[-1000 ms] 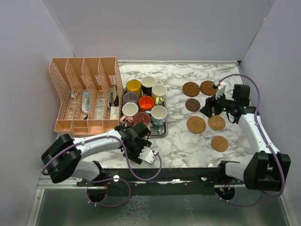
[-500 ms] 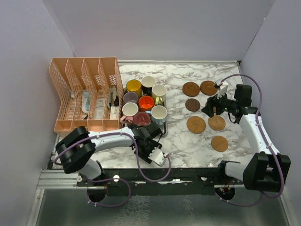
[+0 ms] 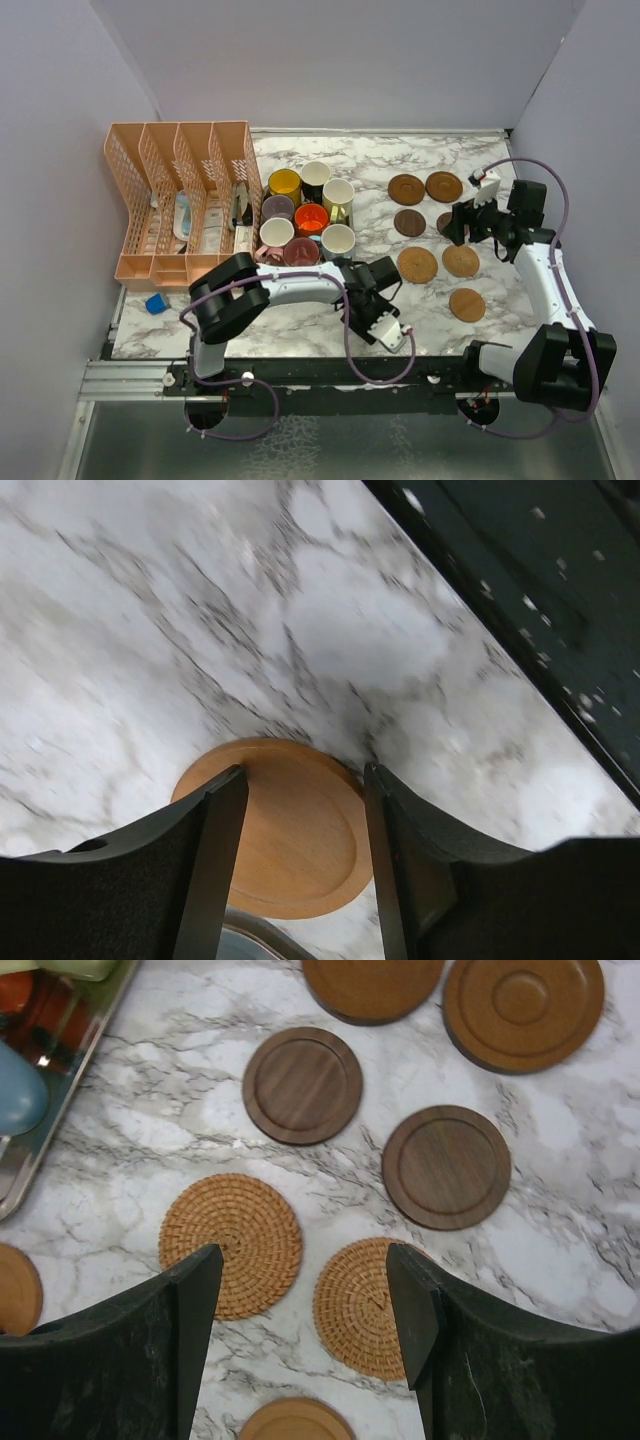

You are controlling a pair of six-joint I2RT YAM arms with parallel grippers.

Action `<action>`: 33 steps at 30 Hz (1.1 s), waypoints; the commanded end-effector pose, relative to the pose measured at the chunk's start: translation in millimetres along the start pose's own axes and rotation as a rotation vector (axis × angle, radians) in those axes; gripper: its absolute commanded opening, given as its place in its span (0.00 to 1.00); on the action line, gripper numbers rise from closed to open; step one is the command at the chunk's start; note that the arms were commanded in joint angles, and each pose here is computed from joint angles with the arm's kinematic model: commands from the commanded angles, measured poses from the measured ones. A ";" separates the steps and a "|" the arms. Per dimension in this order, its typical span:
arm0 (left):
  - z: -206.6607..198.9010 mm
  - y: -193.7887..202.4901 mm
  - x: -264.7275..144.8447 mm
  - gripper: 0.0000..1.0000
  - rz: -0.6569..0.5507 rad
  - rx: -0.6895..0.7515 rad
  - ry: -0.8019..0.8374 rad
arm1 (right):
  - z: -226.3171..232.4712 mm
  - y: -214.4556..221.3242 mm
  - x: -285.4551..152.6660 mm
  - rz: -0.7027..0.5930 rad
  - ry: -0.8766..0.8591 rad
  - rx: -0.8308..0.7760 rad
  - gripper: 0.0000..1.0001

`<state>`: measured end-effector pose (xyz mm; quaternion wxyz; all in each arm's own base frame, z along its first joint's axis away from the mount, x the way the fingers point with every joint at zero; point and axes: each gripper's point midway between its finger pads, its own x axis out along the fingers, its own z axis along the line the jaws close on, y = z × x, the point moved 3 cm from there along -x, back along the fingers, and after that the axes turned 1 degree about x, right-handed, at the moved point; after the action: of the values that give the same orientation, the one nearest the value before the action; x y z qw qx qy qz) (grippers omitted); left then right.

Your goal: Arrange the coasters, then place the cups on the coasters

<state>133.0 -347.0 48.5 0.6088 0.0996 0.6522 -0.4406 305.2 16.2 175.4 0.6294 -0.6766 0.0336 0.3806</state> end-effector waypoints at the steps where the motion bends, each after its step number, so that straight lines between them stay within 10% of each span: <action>1: 13.1 -11.7 36.8 0.53 -0.034 0.031 0.074 | -28.1 0.2 -6.0 0.012 0.149 0.054 0.67; 15: 81.7 -72.1 67.2 0.49 -0.145 0.065 0.085 | -35.4 4.0 -7.8 0.028 0.181 0.064 0.67; 33: 40.6 -29.1 -116.3 0.81 -0.244 -0.240 -0.164 | 53.5 34.8 -2.9 0.088 -0.409 -0.233 0.63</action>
<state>160.7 -385.0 139.5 0.6087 -0.0176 0.6446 -0.4621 284.1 21.3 164.8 0.5819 -0.6763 -0.0162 0.4514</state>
